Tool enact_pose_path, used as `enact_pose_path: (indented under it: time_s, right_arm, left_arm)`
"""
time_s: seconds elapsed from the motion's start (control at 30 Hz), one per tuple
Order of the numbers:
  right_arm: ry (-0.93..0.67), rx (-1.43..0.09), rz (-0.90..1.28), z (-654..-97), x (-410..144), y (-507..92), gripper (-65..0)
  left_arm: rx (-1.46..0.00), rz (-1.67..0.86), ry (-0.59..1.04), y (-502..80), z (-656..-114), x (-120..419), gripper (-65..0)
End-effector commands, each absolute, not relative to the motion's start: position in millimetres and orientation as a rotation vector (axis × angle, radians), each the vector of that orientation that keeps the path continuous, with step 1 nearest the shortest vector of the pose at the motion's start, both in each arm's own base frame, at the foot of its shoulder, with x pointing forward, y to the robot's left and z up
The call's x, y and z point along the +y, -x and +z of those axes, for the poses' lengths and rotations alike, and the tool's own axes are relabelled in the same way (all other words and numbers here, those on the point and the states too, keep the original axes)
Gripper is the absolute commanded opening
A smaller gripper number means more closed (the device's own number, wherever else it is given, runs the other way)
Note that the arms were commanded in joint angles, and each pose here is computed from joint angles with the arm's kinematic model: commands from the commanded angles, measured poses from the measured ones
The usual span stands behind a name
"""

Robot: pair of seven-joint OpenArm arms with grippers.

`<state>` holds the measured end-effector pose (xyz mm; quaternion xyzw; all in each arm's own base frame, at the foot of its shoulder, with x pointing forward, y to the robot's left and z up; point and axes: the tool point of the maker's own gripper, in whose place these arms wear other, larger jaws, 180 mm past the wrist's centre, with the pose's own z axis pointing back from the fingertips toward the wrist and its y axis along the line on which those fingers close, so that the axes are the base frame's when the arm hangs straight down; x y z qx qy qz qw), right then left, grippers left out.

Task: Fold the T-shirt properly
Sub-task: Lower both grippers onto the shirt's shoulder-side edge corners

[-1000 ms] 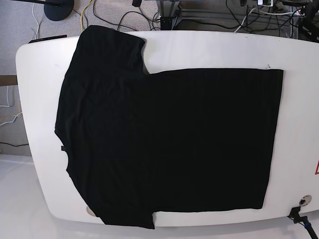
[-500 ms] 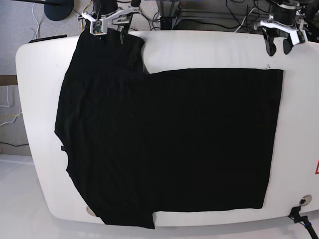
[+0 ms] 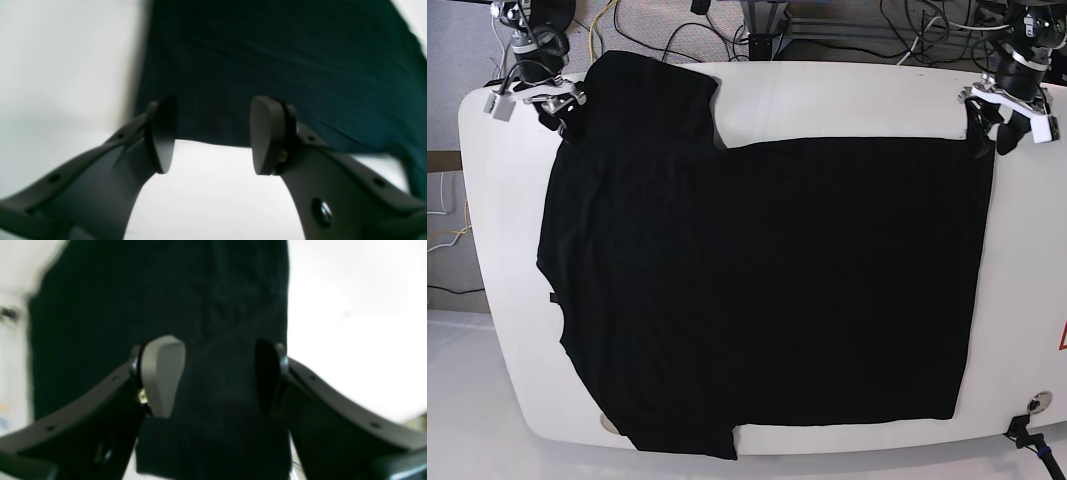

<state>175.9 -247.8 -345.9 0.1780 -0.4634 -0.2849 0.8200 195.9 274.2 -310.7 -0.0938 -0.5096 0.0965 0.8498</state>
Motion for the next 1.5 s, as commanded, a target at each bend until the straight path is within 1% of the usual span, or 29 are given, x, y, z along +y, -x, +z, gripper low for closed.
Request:
enact_pose_path:
  time_s: [0.0,0.13,0.33,0.47,0.7,1.03,1.2,1.37,1.43,1.47]
  right_arm:
    - [-0.400,-0.957,-0.618,-352,-256,-172,-29.0]
    - [-0.414,-0.895,-0.663,-377,-258,-160,-29.0]
    - [-0.416,-0.828,-0.698,-406,-261,-141,-29.0]
    - [-0.423,-0.811,-0.695,-410,-257,-137,-29.0]
    - [-0.496,-0.728,-0.684,-422,-216,-121,-29.0]
    - [-0.509,-0.697,-0.698,-424,-204,-108,-29.5]
    - [-0.559,-0.664,-0.676,-428,-181,-108,-38.5]
    - [-0.580,-0.665,-0.666,-428,-174,-113,-44.4]
    - [-0.580,-0.667,-0.666,-428,-174,-114,-51.7]
    - [-0.580,-0.667,-0.666,-428,-174,-114,-57.8]
  left_arm:
    - [-1.084,0.204,0.177,-201,-303,287,-32.1]
    - [-1.069,0.242,0.127,-210,-303,312,-32.1]
    - [-1.072,0.246,0.118,-212,-301,317,-32.1]
    - [-1.070,0.246,0.121,-212,-302,316,-32.1]
    - [-1.070,0.244,0.122,-212,-302,316,-32.1]
    - [-1.072,0.245,0.116,-212,-300,318,-32.1]
    - [-1.072,0.245,0.116,-212,-300,318,-32.1]
    - [-1.073,0.245,0.114,-212,-300,319,-32.1]
    - [-1.073,0.244,0.113,-212,-300,319,-32.1]
    - [-1.073,0.244,0.113,-212,-300,319,-32.1]
